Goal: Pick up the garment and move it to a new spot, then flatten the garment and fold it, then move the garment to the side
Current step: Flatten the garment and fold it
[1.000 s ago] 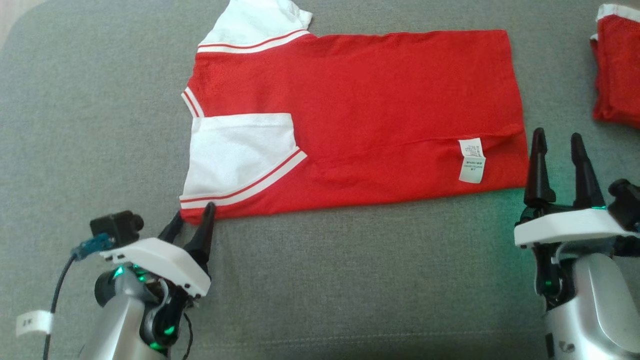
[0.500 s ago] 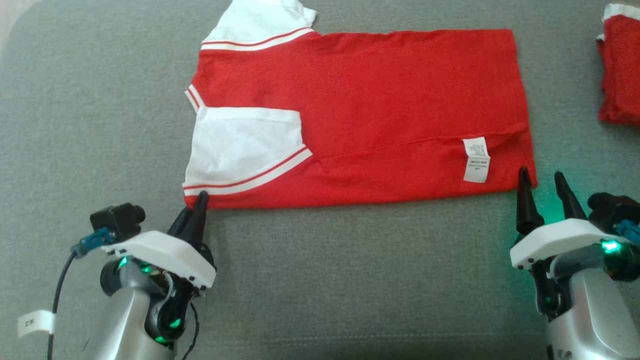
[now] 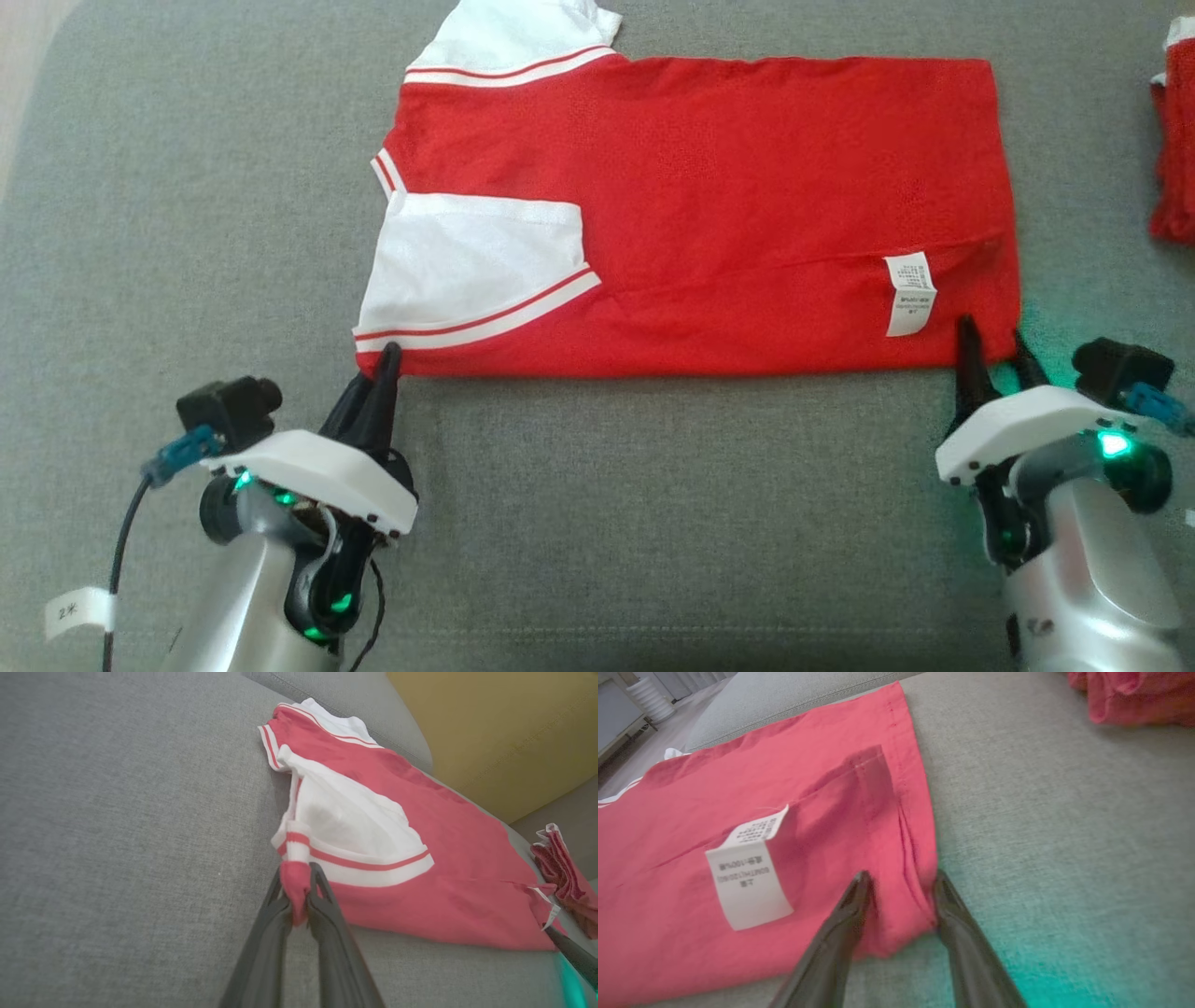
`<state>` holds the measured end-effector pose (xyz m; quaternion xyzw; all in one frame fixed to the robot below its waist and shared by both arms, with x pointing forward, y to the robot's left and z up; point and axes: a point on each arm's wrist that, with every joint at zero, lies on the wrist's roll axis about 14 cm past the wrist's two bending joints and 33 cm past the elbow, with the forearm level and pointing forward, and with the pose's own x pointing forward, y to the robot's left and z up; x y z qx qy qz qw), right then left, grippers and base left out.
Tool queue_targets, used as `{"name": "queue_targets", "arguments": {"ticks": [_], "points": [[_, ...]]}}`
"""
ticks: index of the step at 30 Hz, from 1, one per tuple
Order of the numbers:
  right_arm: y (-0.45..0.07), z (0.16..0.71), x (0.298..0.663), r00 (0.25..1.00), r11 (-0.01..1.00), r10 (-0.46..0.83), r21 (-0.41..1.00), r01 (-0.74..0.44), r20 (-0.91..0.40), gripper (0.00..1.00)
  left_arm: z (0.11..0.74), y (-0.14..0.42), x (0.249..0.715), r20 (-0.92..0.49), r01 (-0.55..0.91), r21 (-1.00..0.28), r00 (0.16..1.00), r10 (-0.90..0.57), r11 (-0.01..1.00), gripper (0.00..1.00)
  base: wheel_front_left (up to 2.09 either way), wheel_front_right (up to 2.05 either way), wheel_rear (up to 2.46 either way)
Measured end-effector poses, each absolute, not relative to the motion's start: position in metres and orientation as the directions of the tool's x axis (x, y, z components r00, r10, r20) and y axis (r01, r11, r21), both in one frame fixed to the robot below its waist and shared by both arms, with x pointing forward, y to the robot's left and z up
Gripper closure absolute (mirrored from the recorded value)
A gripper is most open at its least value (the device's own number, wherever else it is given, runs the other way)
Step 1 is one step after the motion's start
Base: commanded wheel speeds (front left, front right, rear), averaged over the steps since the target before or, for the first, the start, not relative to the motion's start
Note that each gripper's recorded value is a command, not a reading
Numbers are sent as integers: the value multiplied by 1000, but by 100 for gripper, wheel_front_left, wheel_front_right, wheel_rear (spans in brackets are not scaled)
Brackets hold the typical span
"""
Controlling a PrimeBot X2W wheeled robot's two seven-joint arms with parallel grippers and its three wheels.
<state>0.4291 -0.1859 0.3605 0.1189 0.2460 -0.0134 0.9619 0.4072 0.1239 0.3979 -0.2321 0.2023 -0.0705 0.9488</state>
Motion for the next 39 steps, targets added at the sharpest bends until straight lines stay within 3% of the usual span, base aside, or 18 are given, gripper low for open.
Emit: {"name": "queue_targets", "arguments": {"ticks": [2, 14, 28, 29, 30, 31, 32, 33, 34, 39], "points": [[-183, 360, 430, 877, 969, 42, 234, 81, -479, 100, 401, 124, 408, -337, 43, -470, 914, -224, 882, 100, 0, 0, 0], [-196, 383, 416, 914, 959, 6, 260, 110, -406, 100, 427, 118, 399, -248, 101, -467, 938, -240, 878, 100, 0, 0, 0], [-221, 369, 339, 850, 949, -46, 242, 200, -525, 100, 397, 107, 333, -403, 24, -507, 877, -262, 862, 100, 0, 0, 0], [-222, 370, 338, 851, 949, -49, 241, 203, -523, 76, 395, 107, 332, -409, 23, -506, 874, -263, 862, 92, 0, 0, 0], [-224, 371, 338, 853, 949, -53, 240, 205, -519, 54, 394, 106, 331, -412, 23, -505, 872, -265, 863, 62, 0, 0, 0], [-225, 373, 338, 856, 949, -56, 240, 206, -514, 40, 394, 105, 332, -412, 26, -508, 870, -270, 861, 19, 0, 0, 0], [-226, 376, 339, 858, 949, -59, 239, 207, -510, 16, 394, 104, 332, -411, 29, -513, 870, -274, 858, 0, 0, 0, 0], [-228, 379, 339, 862, 948, -66, 237, 211, -503, 16, 393, 104, 333, -411, 28, -517, 869, -276, 856, 0, 0, 0, 0], [-231, 382, 339, 866, 948, -74, 235, 214, -494, 0, 392, 104, 333, -411, 26, -519, 869, -275, 855, 0, 0, 0, 0], [-240, 392, 331, 877, 947, -104, 222, 232, -470, 0, 392, 115, 342, -406, 36, -490, 875, -264, 871, 0, 0, 0, 0]]}}
